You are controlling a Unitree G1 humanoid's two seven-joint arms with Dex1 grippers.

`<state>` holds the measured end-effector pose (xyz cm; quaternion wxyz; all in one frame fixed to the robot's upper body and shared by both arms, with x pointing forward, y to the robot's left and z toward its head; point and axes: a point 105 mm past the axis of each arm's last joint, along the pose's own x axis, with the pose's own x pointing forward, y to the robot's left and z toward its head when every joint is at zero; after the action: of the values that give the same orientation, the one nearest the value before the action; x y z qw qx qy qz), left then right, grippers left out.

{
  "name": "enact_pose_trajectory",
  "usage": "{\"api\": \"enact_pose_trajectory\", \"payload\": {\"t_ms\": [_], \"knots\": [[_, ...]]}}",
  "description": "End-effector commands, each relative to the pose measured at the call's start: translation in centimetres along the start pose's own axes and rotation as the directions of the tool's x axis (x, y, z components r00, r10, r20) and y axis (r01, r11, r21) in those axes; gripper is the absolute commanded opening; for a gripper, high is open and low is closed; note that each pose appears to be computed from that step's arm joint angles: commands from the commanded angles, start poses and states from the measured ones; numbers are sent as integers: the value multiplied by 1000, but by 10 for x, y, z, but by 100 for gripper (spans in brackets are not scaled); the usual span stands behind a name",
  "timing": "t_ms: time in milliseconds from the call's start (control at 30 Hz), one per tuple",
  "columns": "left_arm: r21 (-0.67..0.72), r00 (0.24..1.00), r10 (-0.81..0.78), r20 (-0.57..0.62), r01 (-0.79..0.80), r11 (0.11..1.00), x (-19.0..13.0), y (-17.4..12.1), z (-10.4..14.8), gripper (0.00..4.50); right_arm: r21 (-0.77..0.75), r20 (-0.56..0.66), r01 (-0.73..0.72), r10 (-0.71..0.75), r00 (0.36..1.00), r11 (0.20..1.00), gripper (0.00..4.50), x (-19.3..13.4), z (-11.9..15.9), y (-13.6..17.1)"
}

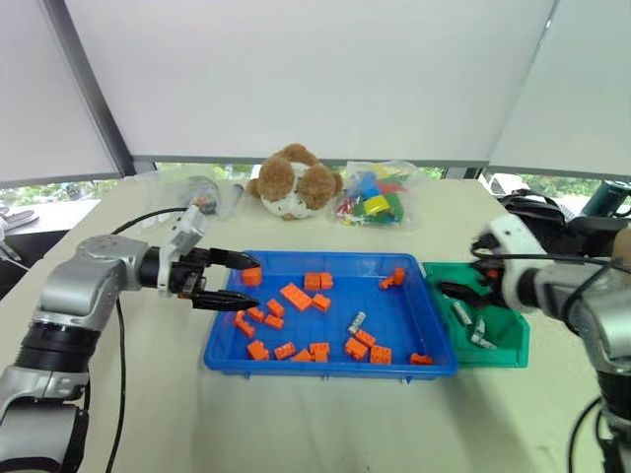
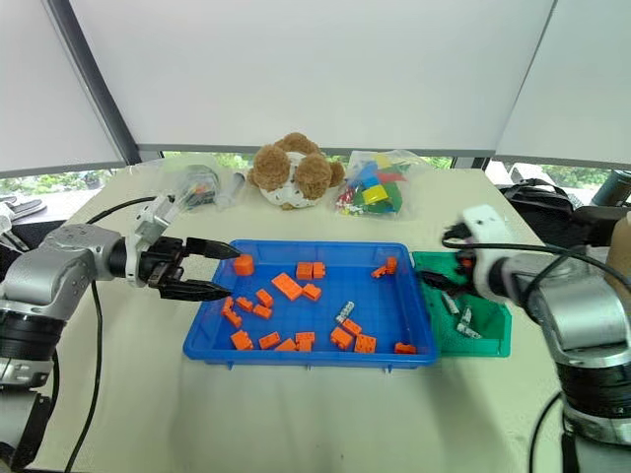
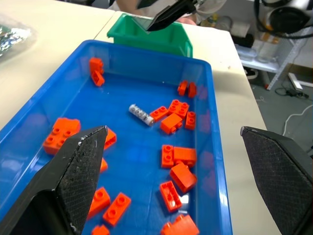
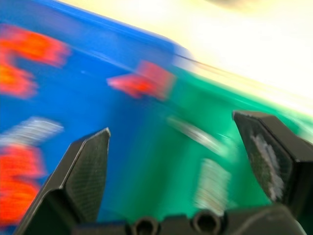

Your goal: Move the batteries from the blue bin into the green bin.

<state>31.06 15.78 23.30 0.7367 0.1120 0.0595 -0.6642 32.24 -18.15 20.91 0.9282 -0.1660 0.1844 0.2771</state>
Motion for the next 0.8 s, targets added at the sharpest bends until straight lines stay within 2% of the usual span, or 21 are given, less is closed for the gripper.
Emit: {"api": "enact_pose_trajectory", "payload": {"t_ms": [33,200,333,800], "knots": [[56,1000,9,6,-9,998,-3,0,14,450,-72,-18,-113,112,994,991,446,19,0,35],[60,1000,8,5,-8,998,-3,-1,15,450,-79,-68,-181,176,982,980,446,55,-8,58],[60,1000,14,3,-14,998,-4,-2,14,450,-90,-138,-197,184,973,976,446,71,-20,64],[54,999,33,2,-33,998,-6,-5,13,450,-120,-217,-196,167,962,973,446,93,-37,65]]}}
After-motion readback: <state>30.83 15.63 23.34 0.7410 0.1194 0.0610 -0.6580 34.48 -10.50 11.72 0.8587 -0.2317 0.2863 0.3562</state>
